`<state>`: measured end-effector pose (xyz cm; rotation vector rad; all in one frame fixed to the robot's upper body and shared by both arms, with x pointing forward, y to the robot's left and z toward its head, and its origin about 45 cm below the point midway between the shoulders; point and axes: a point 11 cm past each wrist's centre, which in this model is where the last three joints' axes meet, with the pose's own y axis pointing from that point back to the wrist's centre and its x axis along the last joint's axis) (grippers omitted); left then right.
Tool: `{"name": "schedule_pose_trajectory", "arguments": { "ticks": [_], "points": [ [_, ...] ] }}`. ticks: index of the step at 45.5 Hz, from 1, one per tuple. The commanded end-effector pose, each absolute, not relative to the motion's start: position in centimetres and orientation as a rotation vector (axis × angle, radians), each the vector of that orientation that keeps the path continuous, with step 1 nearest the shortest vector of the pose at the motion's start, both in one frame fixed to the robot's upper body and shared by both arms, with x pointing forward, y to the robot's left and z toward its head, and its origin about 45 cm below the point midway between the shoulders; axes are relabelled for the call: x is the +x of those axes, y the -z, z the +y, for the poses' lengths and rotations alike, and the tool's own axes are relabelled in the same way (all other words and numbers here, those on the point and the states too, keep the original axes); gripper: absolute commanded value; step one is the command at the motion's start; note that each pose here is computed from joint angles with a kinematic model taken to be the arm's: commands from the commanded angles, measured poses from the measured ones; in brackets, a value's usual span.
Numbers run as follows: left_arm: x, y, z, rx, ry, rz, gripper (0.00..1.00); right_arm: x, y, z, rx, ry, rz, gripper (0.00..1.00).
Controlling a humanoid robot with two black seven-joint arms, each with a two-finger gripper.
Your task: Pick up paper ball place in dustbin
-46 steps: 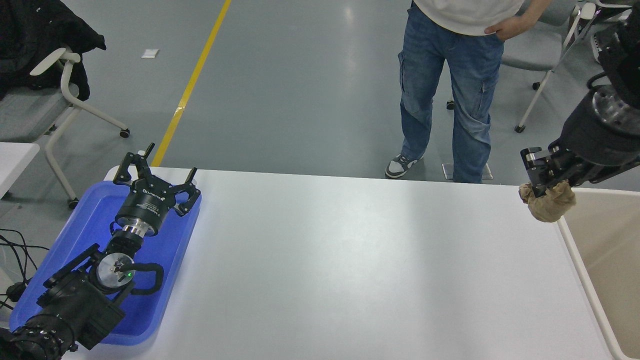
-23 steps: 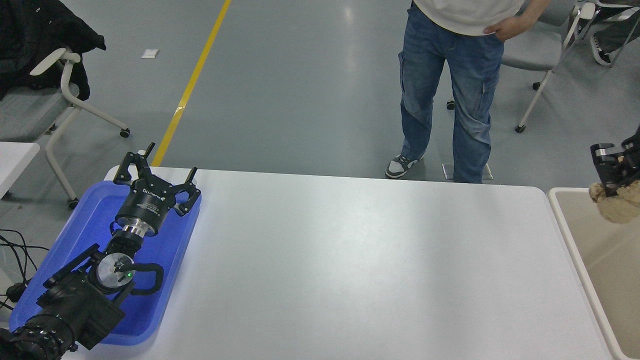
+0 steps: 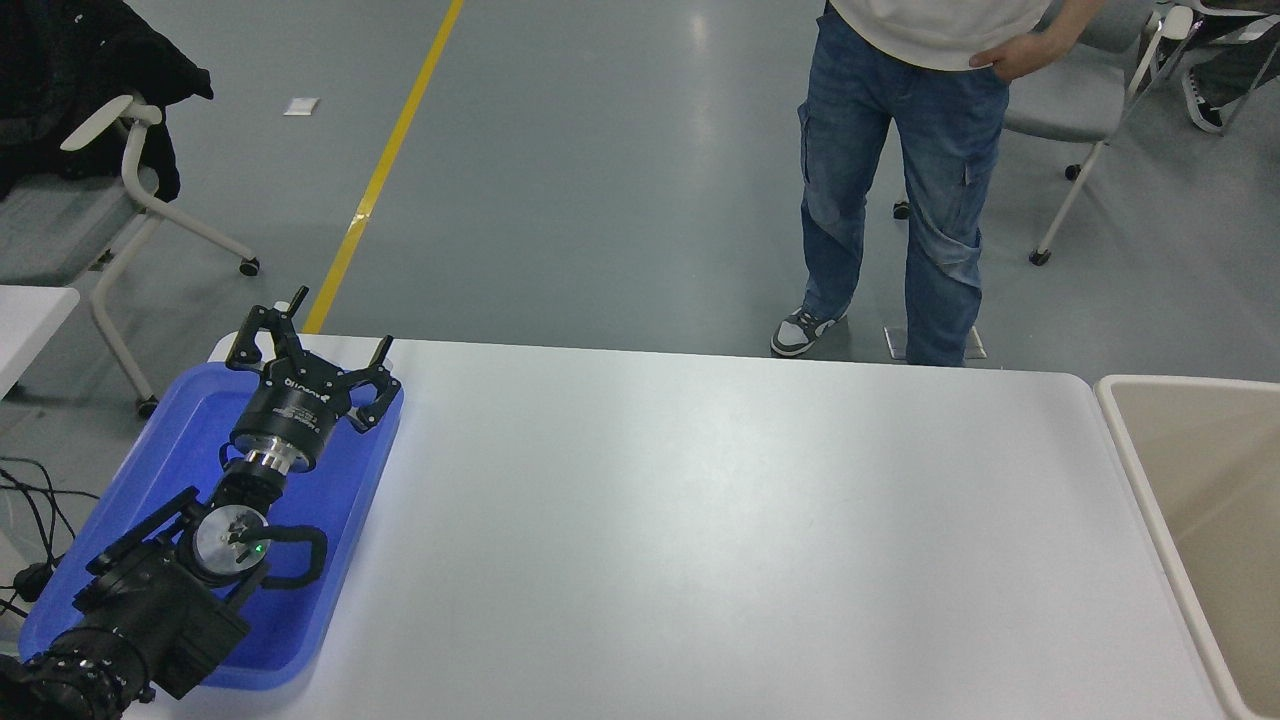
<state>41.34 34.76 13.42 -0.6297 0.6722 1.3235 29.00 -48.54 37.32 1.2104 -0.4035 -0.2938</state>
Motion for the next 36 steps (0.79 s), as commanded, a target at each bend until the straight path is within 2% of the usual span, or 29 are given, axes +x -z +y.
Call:
{"name": "schedule_pose_trajectory", "arguments": {
  "ticks": [1, 14, 26, 36],
  "points": [
    [41.34, -13.43, 34.76, -0.630, -1.324, 0.672, 1.00, 27.2, -34.3, -51.3, 1.184, 0.375, -0.412, 0.00],
    [41.34, -13.43, 34.76, -0.630, -1.324, 0.672, 1.00, 28.2, -31.0, -52.9, 1.146, 0.263, -0.622, 0.00],
    [41.34, -13.43, 34.76, -0.630, -1.324, 0.672, 1.00, 30.3, -26.2, -52.8, 1.152, 0.153, -0.767, 0.00],
    [41.34, -13.43, 34.76, -0.630, -1.324, 0.672, 1.00, 31.6, -23.8, -53.9, 1.132, 0.143, -0.840, 0.00]
  ]
}}
